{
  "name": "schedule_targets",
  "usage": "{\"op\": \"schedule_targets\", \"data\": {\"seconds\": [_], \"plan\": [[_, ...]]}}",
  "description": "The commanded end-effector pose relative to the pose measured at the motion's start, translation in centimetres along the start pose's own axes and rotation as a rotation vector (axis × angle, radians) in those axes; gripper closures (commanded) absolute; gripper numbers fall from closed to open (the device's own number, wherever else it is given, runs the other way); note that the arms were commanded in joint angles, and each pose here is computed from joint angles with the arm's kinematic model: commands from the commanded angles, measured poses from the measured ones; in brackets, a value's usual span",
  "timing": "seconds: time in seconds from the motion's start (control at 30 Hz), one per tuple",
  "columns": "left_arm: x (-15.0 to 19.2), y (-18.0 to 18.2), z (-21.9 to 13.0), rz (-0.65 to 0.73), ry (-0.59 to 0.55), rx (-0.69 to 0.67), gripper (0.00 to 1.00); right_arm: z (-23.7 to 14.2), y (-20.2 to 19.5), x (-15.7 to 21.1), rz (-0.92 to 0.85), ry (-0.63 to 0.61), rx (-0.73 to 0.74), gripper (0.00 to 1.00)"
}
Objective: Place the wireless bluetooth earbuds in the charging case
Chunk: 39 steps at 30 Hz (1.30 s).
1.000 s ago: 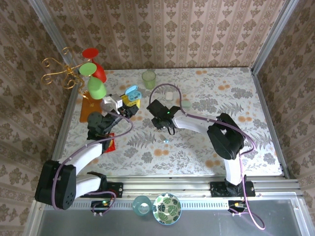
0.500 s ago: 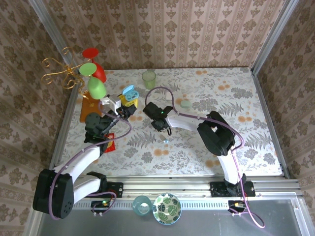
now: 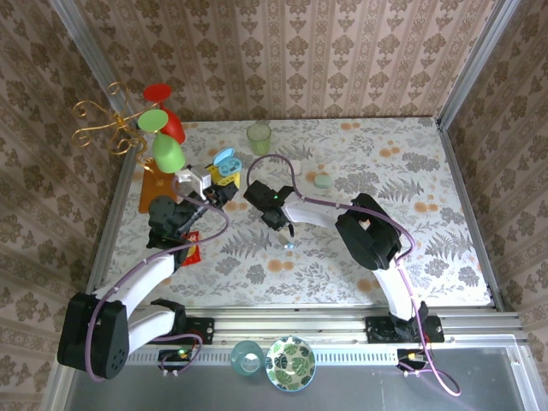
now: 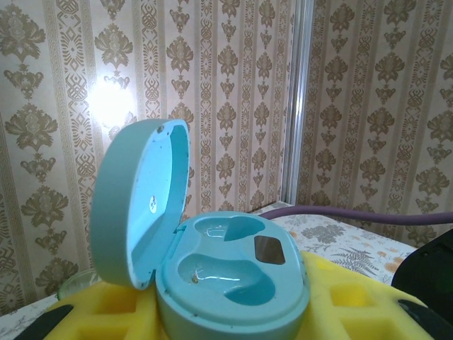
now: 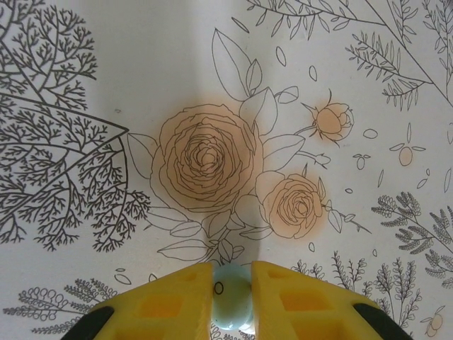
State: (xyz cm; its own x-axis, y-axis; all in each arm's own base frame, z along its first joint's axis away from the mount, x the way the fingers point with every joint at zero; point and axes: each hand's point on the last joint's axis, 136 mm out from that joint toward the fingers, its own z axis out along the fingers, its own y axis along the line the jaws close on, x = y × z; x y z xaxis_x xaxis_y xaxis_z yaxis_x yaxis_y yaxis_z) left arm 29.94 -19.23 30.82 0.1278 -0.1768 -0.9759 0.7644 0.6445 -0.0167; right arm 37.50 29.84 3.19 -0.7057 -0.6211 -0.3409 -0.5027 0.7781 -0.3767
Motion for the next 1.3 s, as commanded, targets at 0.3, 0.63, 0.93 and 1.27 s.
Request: {"op": "schedule_targets", "data": {"seconds": [0.3,0.63,0.93,1.27], "plan": [[-0.2,0.0,0.0,0.017,-0.007,0.007,0.74,0.1,-0.1,0.5,-0.049,0.037,0.046,0.72],[-0.1,0.0,0.0,0.016,-0.007,0.006,0.74,0.1,-0.1,0.8,-0.052,0.052,0.051,0.74],[0.1,0.0,0.0,0.012,-0.006,0.005,0.74,0.6,-0.2,1.2,-0.055,0.078,0.062,0.75],[0.4,0.0,0.0,0.002,0.001,0.009,0.74,-1.9,-1.8,-0.1,0.091,0.003,0.026,0.79]]}}
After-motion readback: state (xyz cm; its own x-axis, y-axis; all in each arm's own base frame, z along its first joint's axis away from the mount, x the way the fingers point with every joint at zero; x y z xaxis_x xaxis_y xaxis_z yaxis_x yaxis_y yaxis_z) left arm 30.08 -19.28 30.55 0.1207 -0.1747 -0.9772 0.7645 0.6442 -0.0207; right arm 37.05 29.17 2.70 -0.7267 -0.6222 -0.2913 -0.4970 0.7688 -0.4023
